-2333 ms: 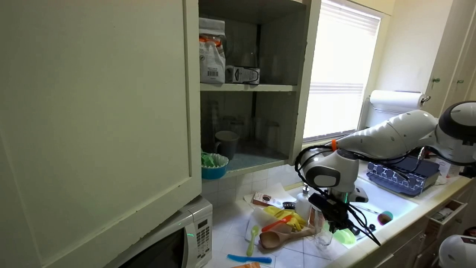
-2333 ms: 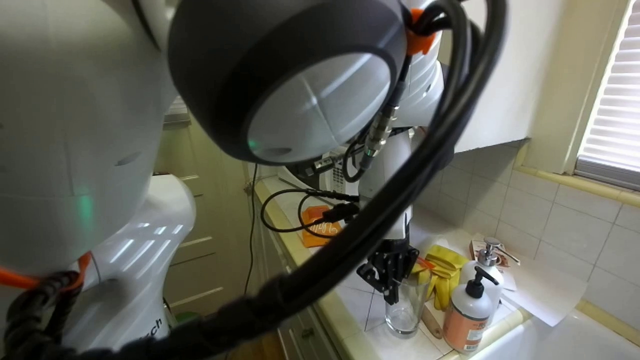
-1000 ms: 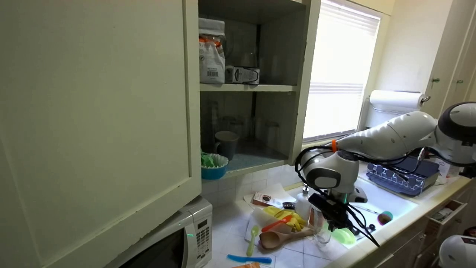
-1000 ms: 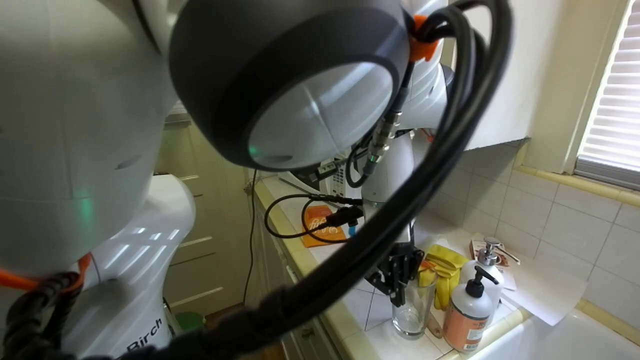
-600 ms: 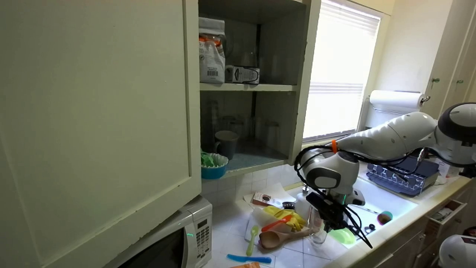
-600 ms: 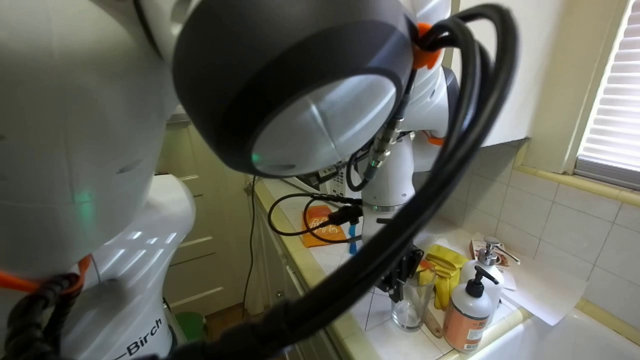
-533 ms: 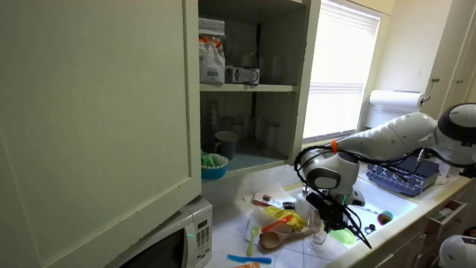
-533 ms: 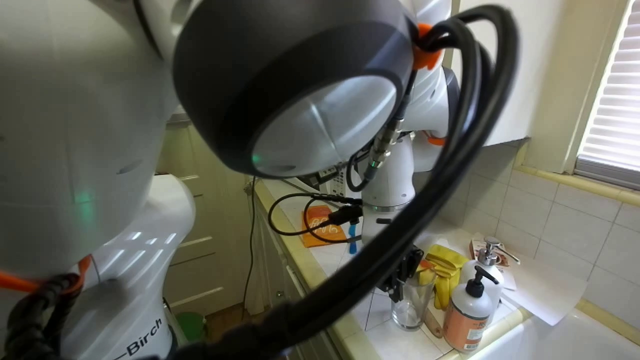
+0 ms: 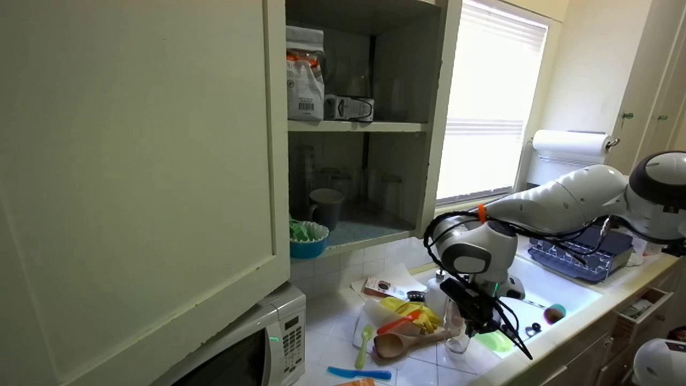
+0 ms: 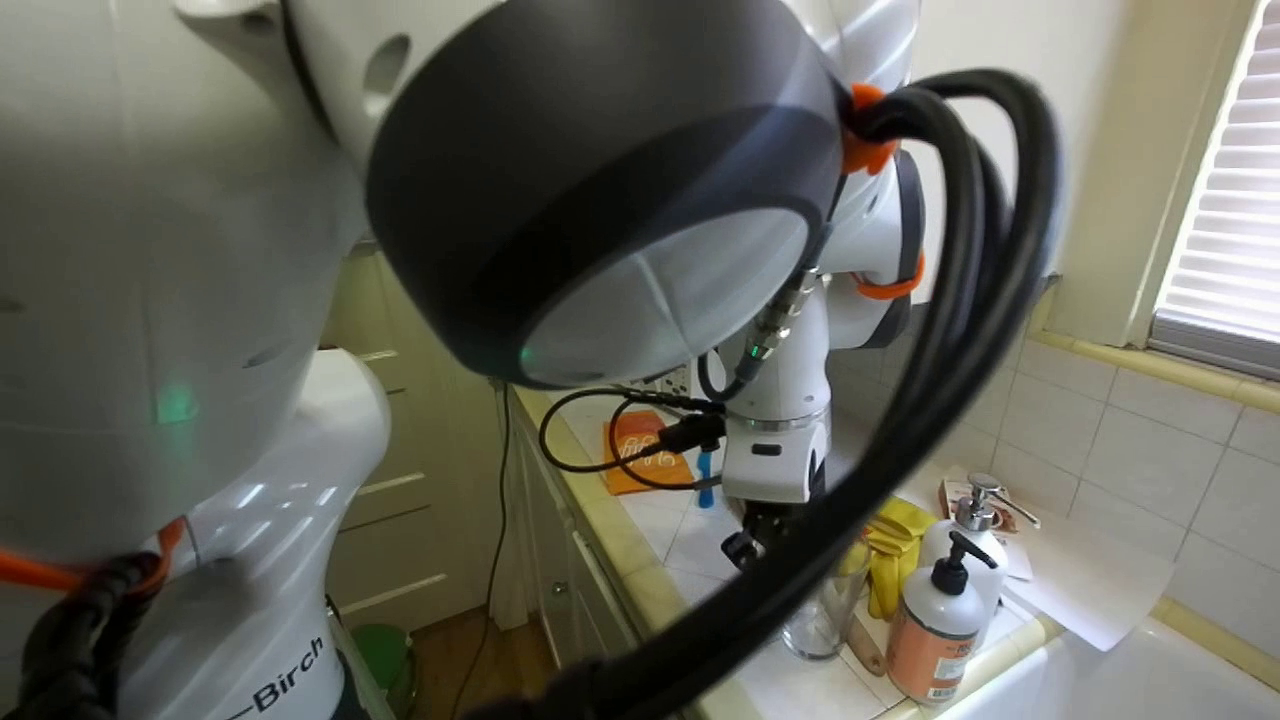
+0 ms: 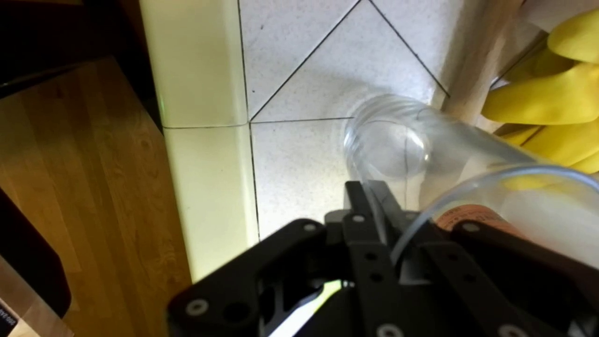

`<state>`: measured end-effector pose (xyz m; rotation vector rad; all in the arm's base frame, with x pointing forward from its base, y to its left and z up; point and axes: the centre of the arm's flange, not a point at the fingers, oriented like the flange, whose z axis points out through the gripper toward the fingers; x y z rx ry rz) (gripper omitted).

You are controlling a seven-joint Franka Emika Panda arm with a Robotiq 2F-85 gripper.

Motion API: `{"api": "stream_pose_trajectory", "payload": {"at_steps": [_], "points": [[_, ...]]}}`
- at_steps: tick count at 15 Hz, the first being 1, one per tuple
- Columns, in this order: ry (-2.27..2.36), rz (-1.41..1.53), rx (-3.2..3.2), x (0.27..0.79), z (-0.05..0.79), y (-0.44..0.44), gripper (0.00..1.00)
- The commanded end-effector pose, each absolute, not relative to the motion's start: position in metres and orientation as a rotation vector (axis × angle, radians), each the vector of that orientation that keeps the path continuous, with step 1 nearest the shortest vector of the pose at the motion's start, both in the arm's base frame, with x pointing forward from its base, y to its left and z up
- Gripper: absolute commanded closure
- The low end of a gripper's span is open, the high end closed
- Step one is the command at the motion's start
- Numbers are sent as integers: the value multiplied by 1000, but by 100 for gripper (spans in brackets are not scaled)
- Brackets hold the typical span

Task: Put the glass in front of the wooden spoon

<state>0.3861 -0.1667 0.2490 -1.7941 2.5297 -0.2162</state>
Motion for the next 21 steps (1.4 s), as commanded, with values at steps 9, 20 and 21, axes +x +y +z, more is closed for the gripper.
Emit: {"api": "stream_pose_trajectory", "payload": {"at_steps": [9,20,21], "points": [[2556,-137,-1813,398,228,-149,3],[2495,-286,-1864,368,270,-69,0],[2499,-305,-1856,367,273,-66,0]]}}
